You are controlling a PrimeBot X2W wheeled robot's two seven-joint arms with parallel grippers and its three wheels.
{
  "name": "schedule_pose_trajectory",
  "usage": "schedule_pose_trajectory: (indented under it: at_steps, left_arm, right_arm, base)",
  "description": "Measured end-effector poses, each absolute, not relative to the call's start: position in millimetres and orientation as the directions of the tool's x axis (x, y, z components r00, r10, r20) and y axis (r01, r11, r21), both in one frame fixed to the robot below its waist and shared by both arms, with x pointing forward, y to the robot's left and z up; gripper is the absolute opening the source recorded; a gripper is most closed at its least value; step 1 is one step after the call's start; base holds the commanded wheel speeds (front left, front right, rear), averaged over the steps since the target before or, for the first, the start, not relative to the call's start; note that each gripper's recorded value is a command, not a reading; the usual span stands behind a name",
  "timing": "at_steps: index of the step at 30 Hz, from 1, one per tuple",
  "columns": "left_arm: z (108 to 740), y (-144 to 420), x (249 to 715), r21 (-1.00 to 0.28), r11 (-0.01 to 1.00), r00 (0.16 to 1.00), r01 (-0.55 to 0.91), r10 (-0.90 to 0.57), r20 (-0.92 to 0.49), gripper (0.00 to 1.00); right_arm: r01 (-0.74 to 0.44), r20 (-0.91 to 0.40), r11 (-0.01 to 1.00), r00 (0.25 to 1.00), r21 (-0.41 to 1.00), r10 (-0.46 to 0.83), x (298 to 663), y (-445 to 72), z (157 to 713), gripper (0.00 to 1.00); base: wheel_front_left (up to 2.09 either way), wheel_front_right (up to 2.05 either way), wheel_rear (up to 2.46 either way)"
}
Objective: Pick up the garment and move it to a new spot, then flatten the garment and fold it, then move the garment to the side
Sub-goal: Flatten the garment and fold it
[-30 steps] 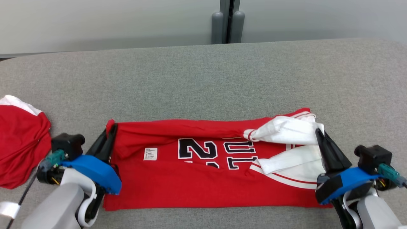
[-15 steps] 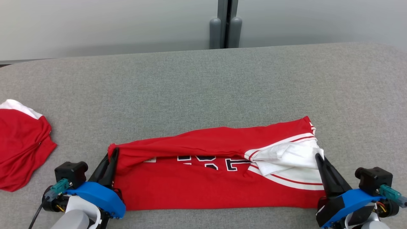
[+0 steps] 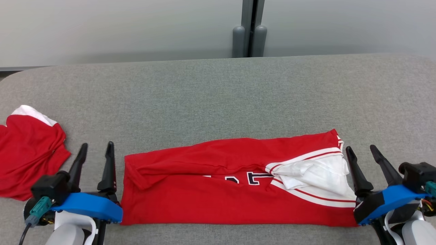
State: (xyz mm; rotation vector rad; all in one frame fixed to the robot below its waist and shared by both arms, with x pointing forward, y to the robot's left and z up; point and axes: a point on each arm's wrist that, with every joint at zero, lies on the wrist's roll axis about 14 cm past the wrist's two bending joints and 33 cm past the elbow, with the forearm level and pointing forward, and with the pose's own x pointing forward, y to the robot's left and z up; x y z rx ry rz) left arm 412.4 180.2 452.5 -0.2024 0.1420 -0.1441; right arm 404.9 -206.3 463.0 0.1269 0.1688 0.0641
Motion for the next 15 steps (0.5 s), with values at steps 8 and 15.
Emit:
schedule_pose_trajectory:
  at_steps: [8, 15]
  left_arm:
    - [481.3, 214.3, 403.6, -0.168, 0.986, 1.000, 0.006, -0.008, -0.013, 1.00]
    - [482.3, 236.5, 388.7, -0.129, 0.989, 0.997, -0.071, 0.071, 0.001, 1.00]
  right_arm:
    - [-0.051, -0.309, 0.995, 0.948, 0.088, 0.076, 415.6, -207.1, 434.0, 1.00]
    - [-0.040, -0.444, 0.996, 0.893, 0.080, 0.071, 405.6, -207.4, 394.5, 1.00]
  base:
    - [0.00, 0.00, 0.00]
    - [0.00, 0.00, 0.00]
